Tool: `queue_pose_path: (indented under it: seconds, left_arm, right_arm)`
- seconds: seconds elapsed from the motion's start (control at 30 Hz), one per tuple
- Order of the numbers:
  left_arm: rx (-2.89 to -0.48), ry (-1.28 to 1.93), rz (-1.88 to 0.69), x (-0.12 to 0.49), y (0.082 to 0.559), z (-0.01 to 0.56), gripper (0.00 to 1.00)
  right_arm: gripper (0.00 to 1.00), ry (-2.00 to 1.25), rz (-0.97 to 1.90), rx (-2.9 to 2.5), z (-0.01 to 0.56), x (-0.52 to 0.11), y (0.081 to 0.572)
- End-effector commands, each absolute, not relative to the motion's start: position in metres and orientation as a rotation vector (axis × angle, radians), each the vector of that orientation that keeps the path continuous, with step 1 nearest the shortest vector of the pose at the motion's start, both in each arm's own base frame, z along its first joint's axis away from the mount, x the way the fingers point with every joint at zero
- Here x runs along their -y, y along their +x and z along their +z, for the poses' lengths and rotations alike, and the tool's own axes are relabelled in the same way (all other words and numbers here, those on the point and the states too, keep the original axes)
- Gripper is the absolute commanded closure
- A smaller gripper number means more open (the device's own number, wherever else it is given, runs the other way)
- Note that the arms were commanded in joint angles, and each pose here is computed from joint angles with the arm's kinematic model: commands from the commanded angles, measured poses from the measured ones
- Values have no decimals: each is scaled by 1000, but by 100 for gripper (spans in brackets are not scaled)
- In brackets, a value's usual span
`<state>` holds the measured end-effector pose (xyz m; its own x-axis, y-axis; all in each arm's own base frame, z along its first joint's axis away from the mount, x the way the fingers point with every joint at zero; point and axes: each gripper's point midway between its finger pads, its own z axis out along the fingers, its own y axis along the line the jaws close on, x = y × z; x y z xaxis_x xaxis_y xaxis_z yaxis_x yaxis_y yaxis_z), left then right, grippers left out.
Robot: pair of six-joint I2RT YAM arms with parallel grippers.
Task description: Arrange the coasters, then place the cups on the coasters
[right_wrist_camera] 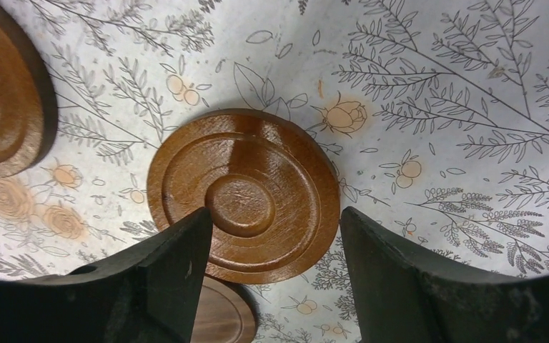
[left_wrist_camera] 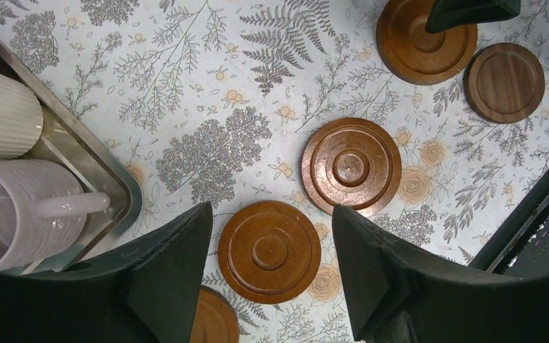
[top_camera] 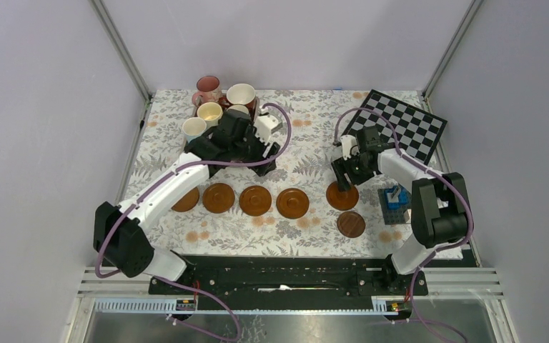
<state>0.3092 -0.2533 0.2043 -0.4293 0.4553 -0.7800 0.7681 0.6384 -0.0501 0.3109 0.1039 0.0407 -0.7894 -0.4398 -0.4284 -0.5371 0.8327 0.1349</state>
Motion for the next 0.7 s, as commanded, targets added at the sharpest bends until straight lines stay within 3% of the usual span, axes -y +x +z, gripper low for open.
queue_pose_path:
  seconds: [0.0,0.37,0.67]
  left_arm:
    - [-2069,918,-557,247,305,217,32]
    - [-2057,887,-563,239,305,224,32]
    - [-2055,882,-568,238,305,224,32]
  right_arm:
    - [28,-785,296,-2635,37,-101,317]
    - [47,-900,342,-2678,12,-115,300]
    - [52,-988,373,-2644,14,-130,287]
